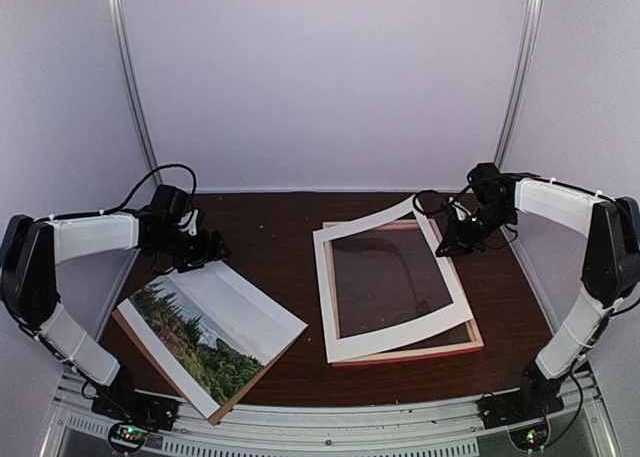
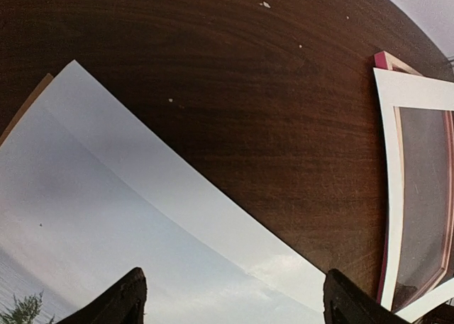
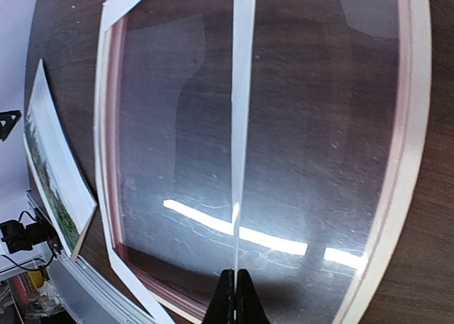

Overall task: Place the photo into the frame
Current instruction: Place the mat board on the glass panel.

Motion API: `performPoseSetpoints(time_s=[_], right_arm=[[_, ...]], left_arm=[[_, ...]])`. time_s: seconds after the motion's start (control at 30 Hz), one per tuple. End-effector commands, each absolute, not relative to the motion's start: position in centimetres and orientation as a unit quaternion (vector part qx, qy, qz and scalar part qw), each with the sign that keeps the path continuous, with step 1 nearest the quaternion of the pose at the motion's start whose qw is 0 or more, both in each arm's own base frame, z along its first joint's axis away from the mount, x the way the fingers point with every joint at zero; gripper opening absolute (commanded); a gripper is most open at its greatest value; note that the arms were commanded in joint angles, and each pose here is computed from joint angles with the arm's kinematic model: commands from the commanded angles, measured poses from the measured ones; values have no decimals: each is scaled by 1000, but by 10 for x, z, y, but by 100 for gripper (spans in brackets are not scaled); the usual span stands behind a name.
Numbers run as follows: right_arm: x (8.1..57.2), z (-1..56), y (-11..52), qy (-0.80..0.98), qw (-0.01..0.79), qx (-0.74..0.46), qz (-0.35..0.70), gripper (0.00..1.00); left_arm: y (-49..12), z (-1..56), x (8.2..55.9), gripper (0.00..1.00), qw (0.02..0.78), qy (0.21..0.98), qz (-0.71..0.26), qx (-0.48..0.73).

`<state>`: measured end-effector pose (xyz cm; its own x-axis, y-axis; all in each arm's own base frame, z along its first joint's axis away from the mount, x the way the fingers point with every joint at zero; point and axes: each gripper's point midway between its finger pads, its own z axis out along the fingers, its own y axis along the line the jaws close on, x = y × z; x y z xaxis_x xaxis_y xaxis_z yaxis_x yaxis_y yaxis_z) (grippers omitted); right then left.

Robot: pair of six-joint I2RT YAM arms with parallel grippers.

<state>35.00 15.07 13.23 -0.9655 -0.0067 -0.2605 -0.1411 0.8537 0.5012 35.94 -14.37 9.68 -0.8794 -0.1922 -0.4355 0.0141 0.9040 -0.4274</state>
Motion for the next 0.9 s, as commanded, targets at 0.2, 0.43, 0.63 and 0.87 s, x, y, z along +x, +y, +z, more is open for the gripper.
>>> performPoseSetpoints(time_s=[0.2, 0.43, 0.63, 0.87], right_arm=[[335, 110, 89, 979, 108, -8, 175, 0], [347, 98, 91, 975, 122, 19, 186, 0], [356, 91, 95, 970, 133, 38, 200, 0], [362, 83, 96, 966, 141, 58, 208, 0]], left_arm=[[-159, 96, 371, 87, 244, 947, -206, -21], [-164, 95, 371, 88, 241, 948, -210, -16], [-166, 93, 371, 88, 240, 948, -210, -14], [-170, 91, 371, 88, 237, 948, -212, -14]])
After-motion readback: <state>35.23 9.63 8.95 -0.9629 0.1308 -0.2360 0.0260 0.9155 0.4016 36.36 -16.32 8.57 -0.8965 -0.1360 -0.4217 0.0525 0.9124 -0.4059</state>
